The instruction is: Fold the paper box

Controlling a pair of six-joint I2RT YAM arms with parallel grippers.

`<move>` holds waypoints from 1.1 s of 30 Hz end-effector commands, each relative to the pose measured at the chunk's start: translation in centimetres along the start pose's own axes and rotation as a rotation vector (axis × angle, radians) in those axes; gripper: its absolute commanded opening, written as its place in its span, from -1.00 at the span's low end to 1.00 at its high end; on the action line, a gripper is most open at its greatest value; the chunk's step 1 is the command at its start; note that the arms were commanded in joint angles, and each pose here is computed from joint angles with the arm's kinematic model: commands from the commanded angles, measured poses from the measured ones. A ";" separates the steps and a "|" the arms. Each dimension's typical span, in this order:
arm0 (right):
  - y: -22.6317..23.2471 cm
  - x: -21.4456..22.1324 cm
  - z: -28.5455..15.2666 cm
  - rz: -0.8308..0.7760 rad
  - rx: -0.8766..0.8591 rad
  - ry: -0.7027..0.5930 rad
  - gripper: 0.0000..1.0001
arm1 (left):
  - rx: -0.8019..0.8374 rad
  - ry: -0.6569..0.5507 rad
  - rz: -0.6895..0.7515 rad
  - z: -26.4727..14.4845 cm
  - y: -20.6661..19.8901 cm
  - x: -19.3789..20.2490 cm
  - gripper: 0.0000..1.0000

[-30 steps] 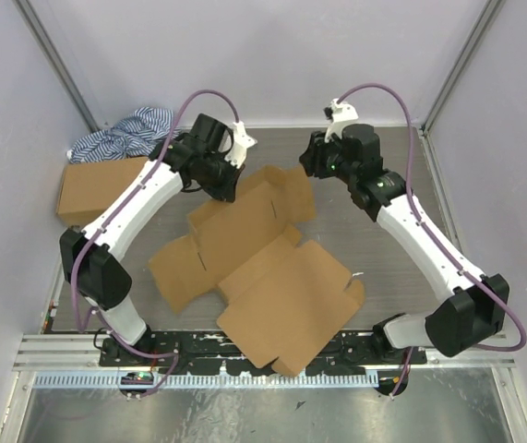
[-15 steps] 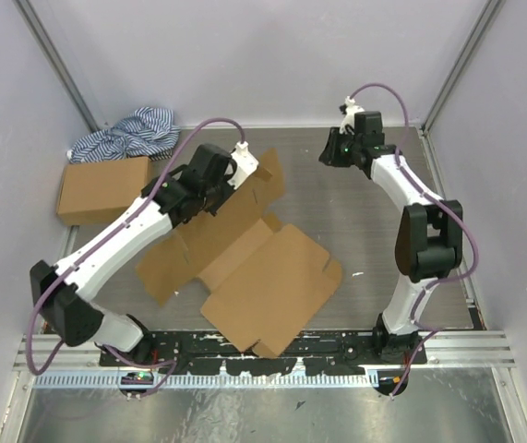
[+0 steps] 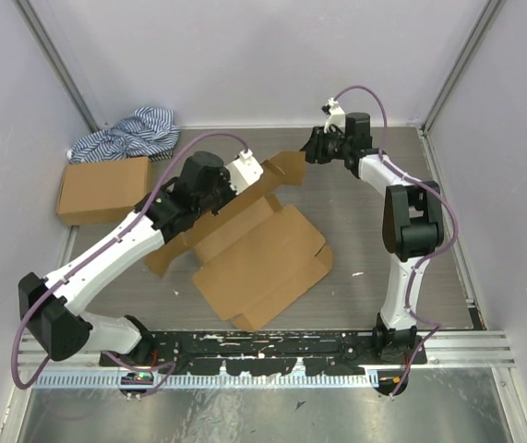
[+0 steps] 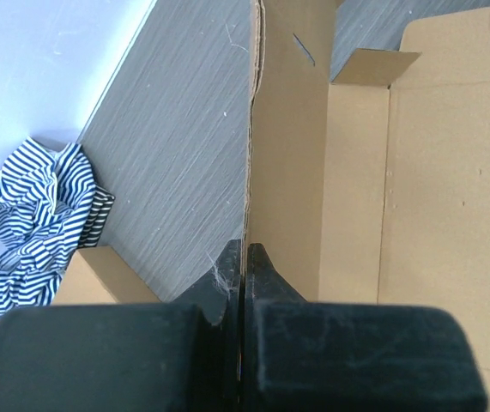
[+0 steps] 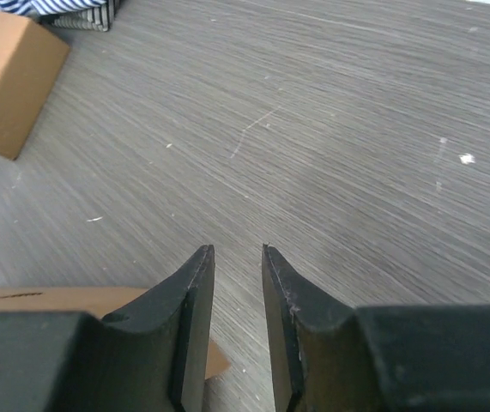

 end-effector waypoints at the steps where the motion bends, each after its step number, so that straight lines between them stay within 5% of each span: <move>1: 2.2 -2.2 0.7 -0.050 -0.223 -0.047 -0.32 | -0.010 -0.019 0.044 1.1 -0.1 -0.2 -1.00; 18: 4.3 3.8 -2.3 -0.115 -0.362 0.048 -0.31 | -0.041 0.233 0.153 7.2 -0.4 2.8 -1.00; 33: 6.5 6.2 -5.1 -0.210 -0.522 0.168 -0.27 | -0.120 0.235 0.227 5.8 -0.4 2.0 -1.00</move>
Point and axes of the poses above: each gripper's point midway between its finger pads, its own z axis out along the fingers, its own y axis along the line the jaws close on, x = y × z, the point moved 1 cm from there along -z, back along the fingers, and after that the axes turned 11 degrees about z, right-handed, at the moved point
